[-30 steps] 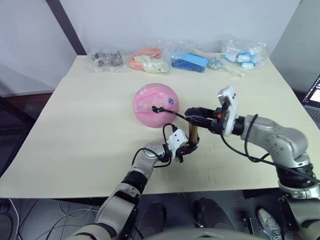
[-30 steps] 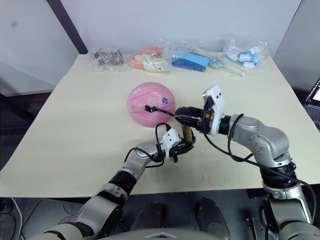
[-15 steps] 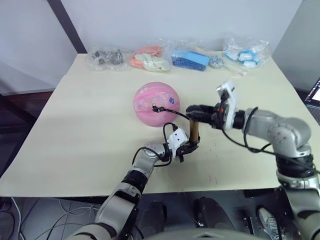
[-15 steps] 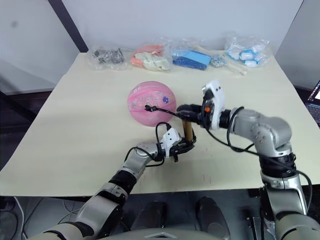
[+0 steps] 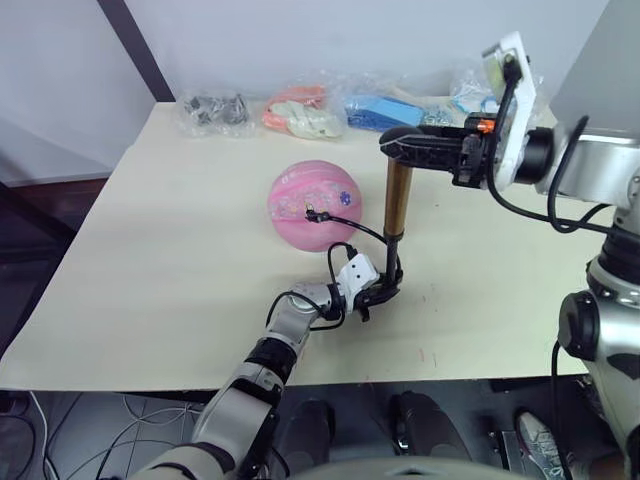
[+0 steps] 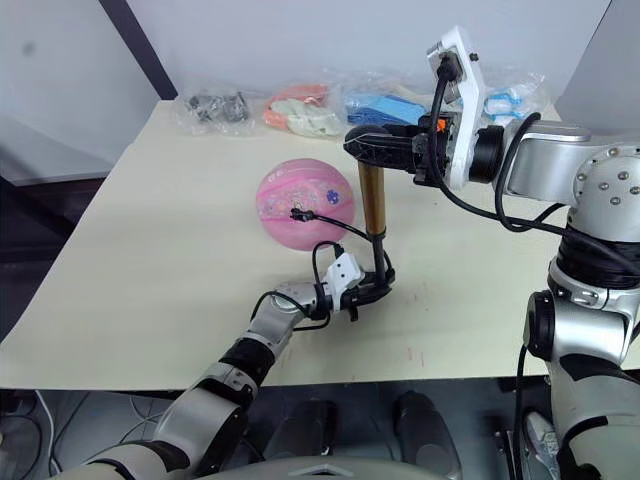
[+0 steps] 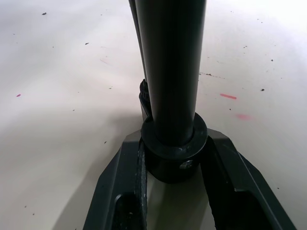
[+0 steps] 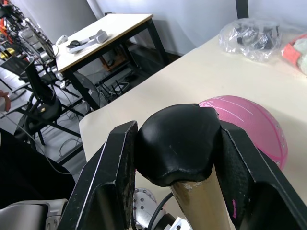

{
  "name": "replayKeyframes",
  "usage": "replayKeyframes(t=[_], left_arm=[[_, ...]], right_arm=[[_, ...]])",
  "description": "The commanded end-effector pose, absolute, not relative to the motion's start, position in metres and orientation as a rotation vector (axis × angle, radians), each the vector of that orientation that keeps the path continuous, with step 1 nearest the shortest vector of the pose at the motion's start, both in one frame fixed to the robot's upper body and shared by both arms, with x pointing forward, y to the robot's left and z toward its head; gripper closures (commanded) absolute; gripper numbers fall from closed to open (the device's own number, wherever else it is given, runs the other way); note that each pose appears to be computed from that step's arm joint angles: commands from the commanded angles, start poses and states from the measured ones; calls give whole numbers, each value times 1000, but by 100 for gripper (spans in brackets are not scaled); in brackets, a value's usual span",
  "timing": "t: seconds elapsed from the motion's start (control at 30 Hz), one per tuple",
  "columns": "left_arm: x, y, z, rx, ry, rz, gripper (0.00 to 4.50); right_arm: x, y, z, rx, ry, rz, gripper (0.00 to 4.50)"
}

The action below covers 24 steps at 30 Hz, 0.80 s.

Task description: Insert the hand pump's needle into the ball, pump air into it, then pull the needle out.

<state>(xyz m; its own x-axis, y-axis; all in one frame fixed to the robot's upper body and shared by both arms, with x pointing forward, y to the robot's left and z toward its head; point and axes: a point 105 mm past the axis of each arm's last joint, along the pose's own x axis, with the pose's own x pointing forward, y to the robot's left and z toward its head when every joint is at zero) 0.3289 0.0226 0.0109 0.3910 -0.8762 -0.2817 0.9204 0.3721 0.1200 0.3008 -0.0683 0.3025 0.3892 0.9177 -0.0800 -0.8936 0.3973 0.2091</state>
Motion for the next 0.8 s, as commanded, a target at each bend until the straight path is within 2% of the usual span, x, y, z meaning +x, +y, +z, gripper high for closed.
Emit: replayKeyframes(t=[0.03,0.17,0.63,0.8], left_arm=[[309,46,-40,287,412,-1127,344],[310,45,-39,286,409,-1126,344],[310,47,-39,285,411,-1119,344],[311,47,-38,287,410,-1116,344]], right_arm=[[289,-70,329,138,45,1188,272],[294,-65,269,158,195,1163,272],[295,-55,120,195,464,1083,272],[288,-50,94,195,520,1097,272]])
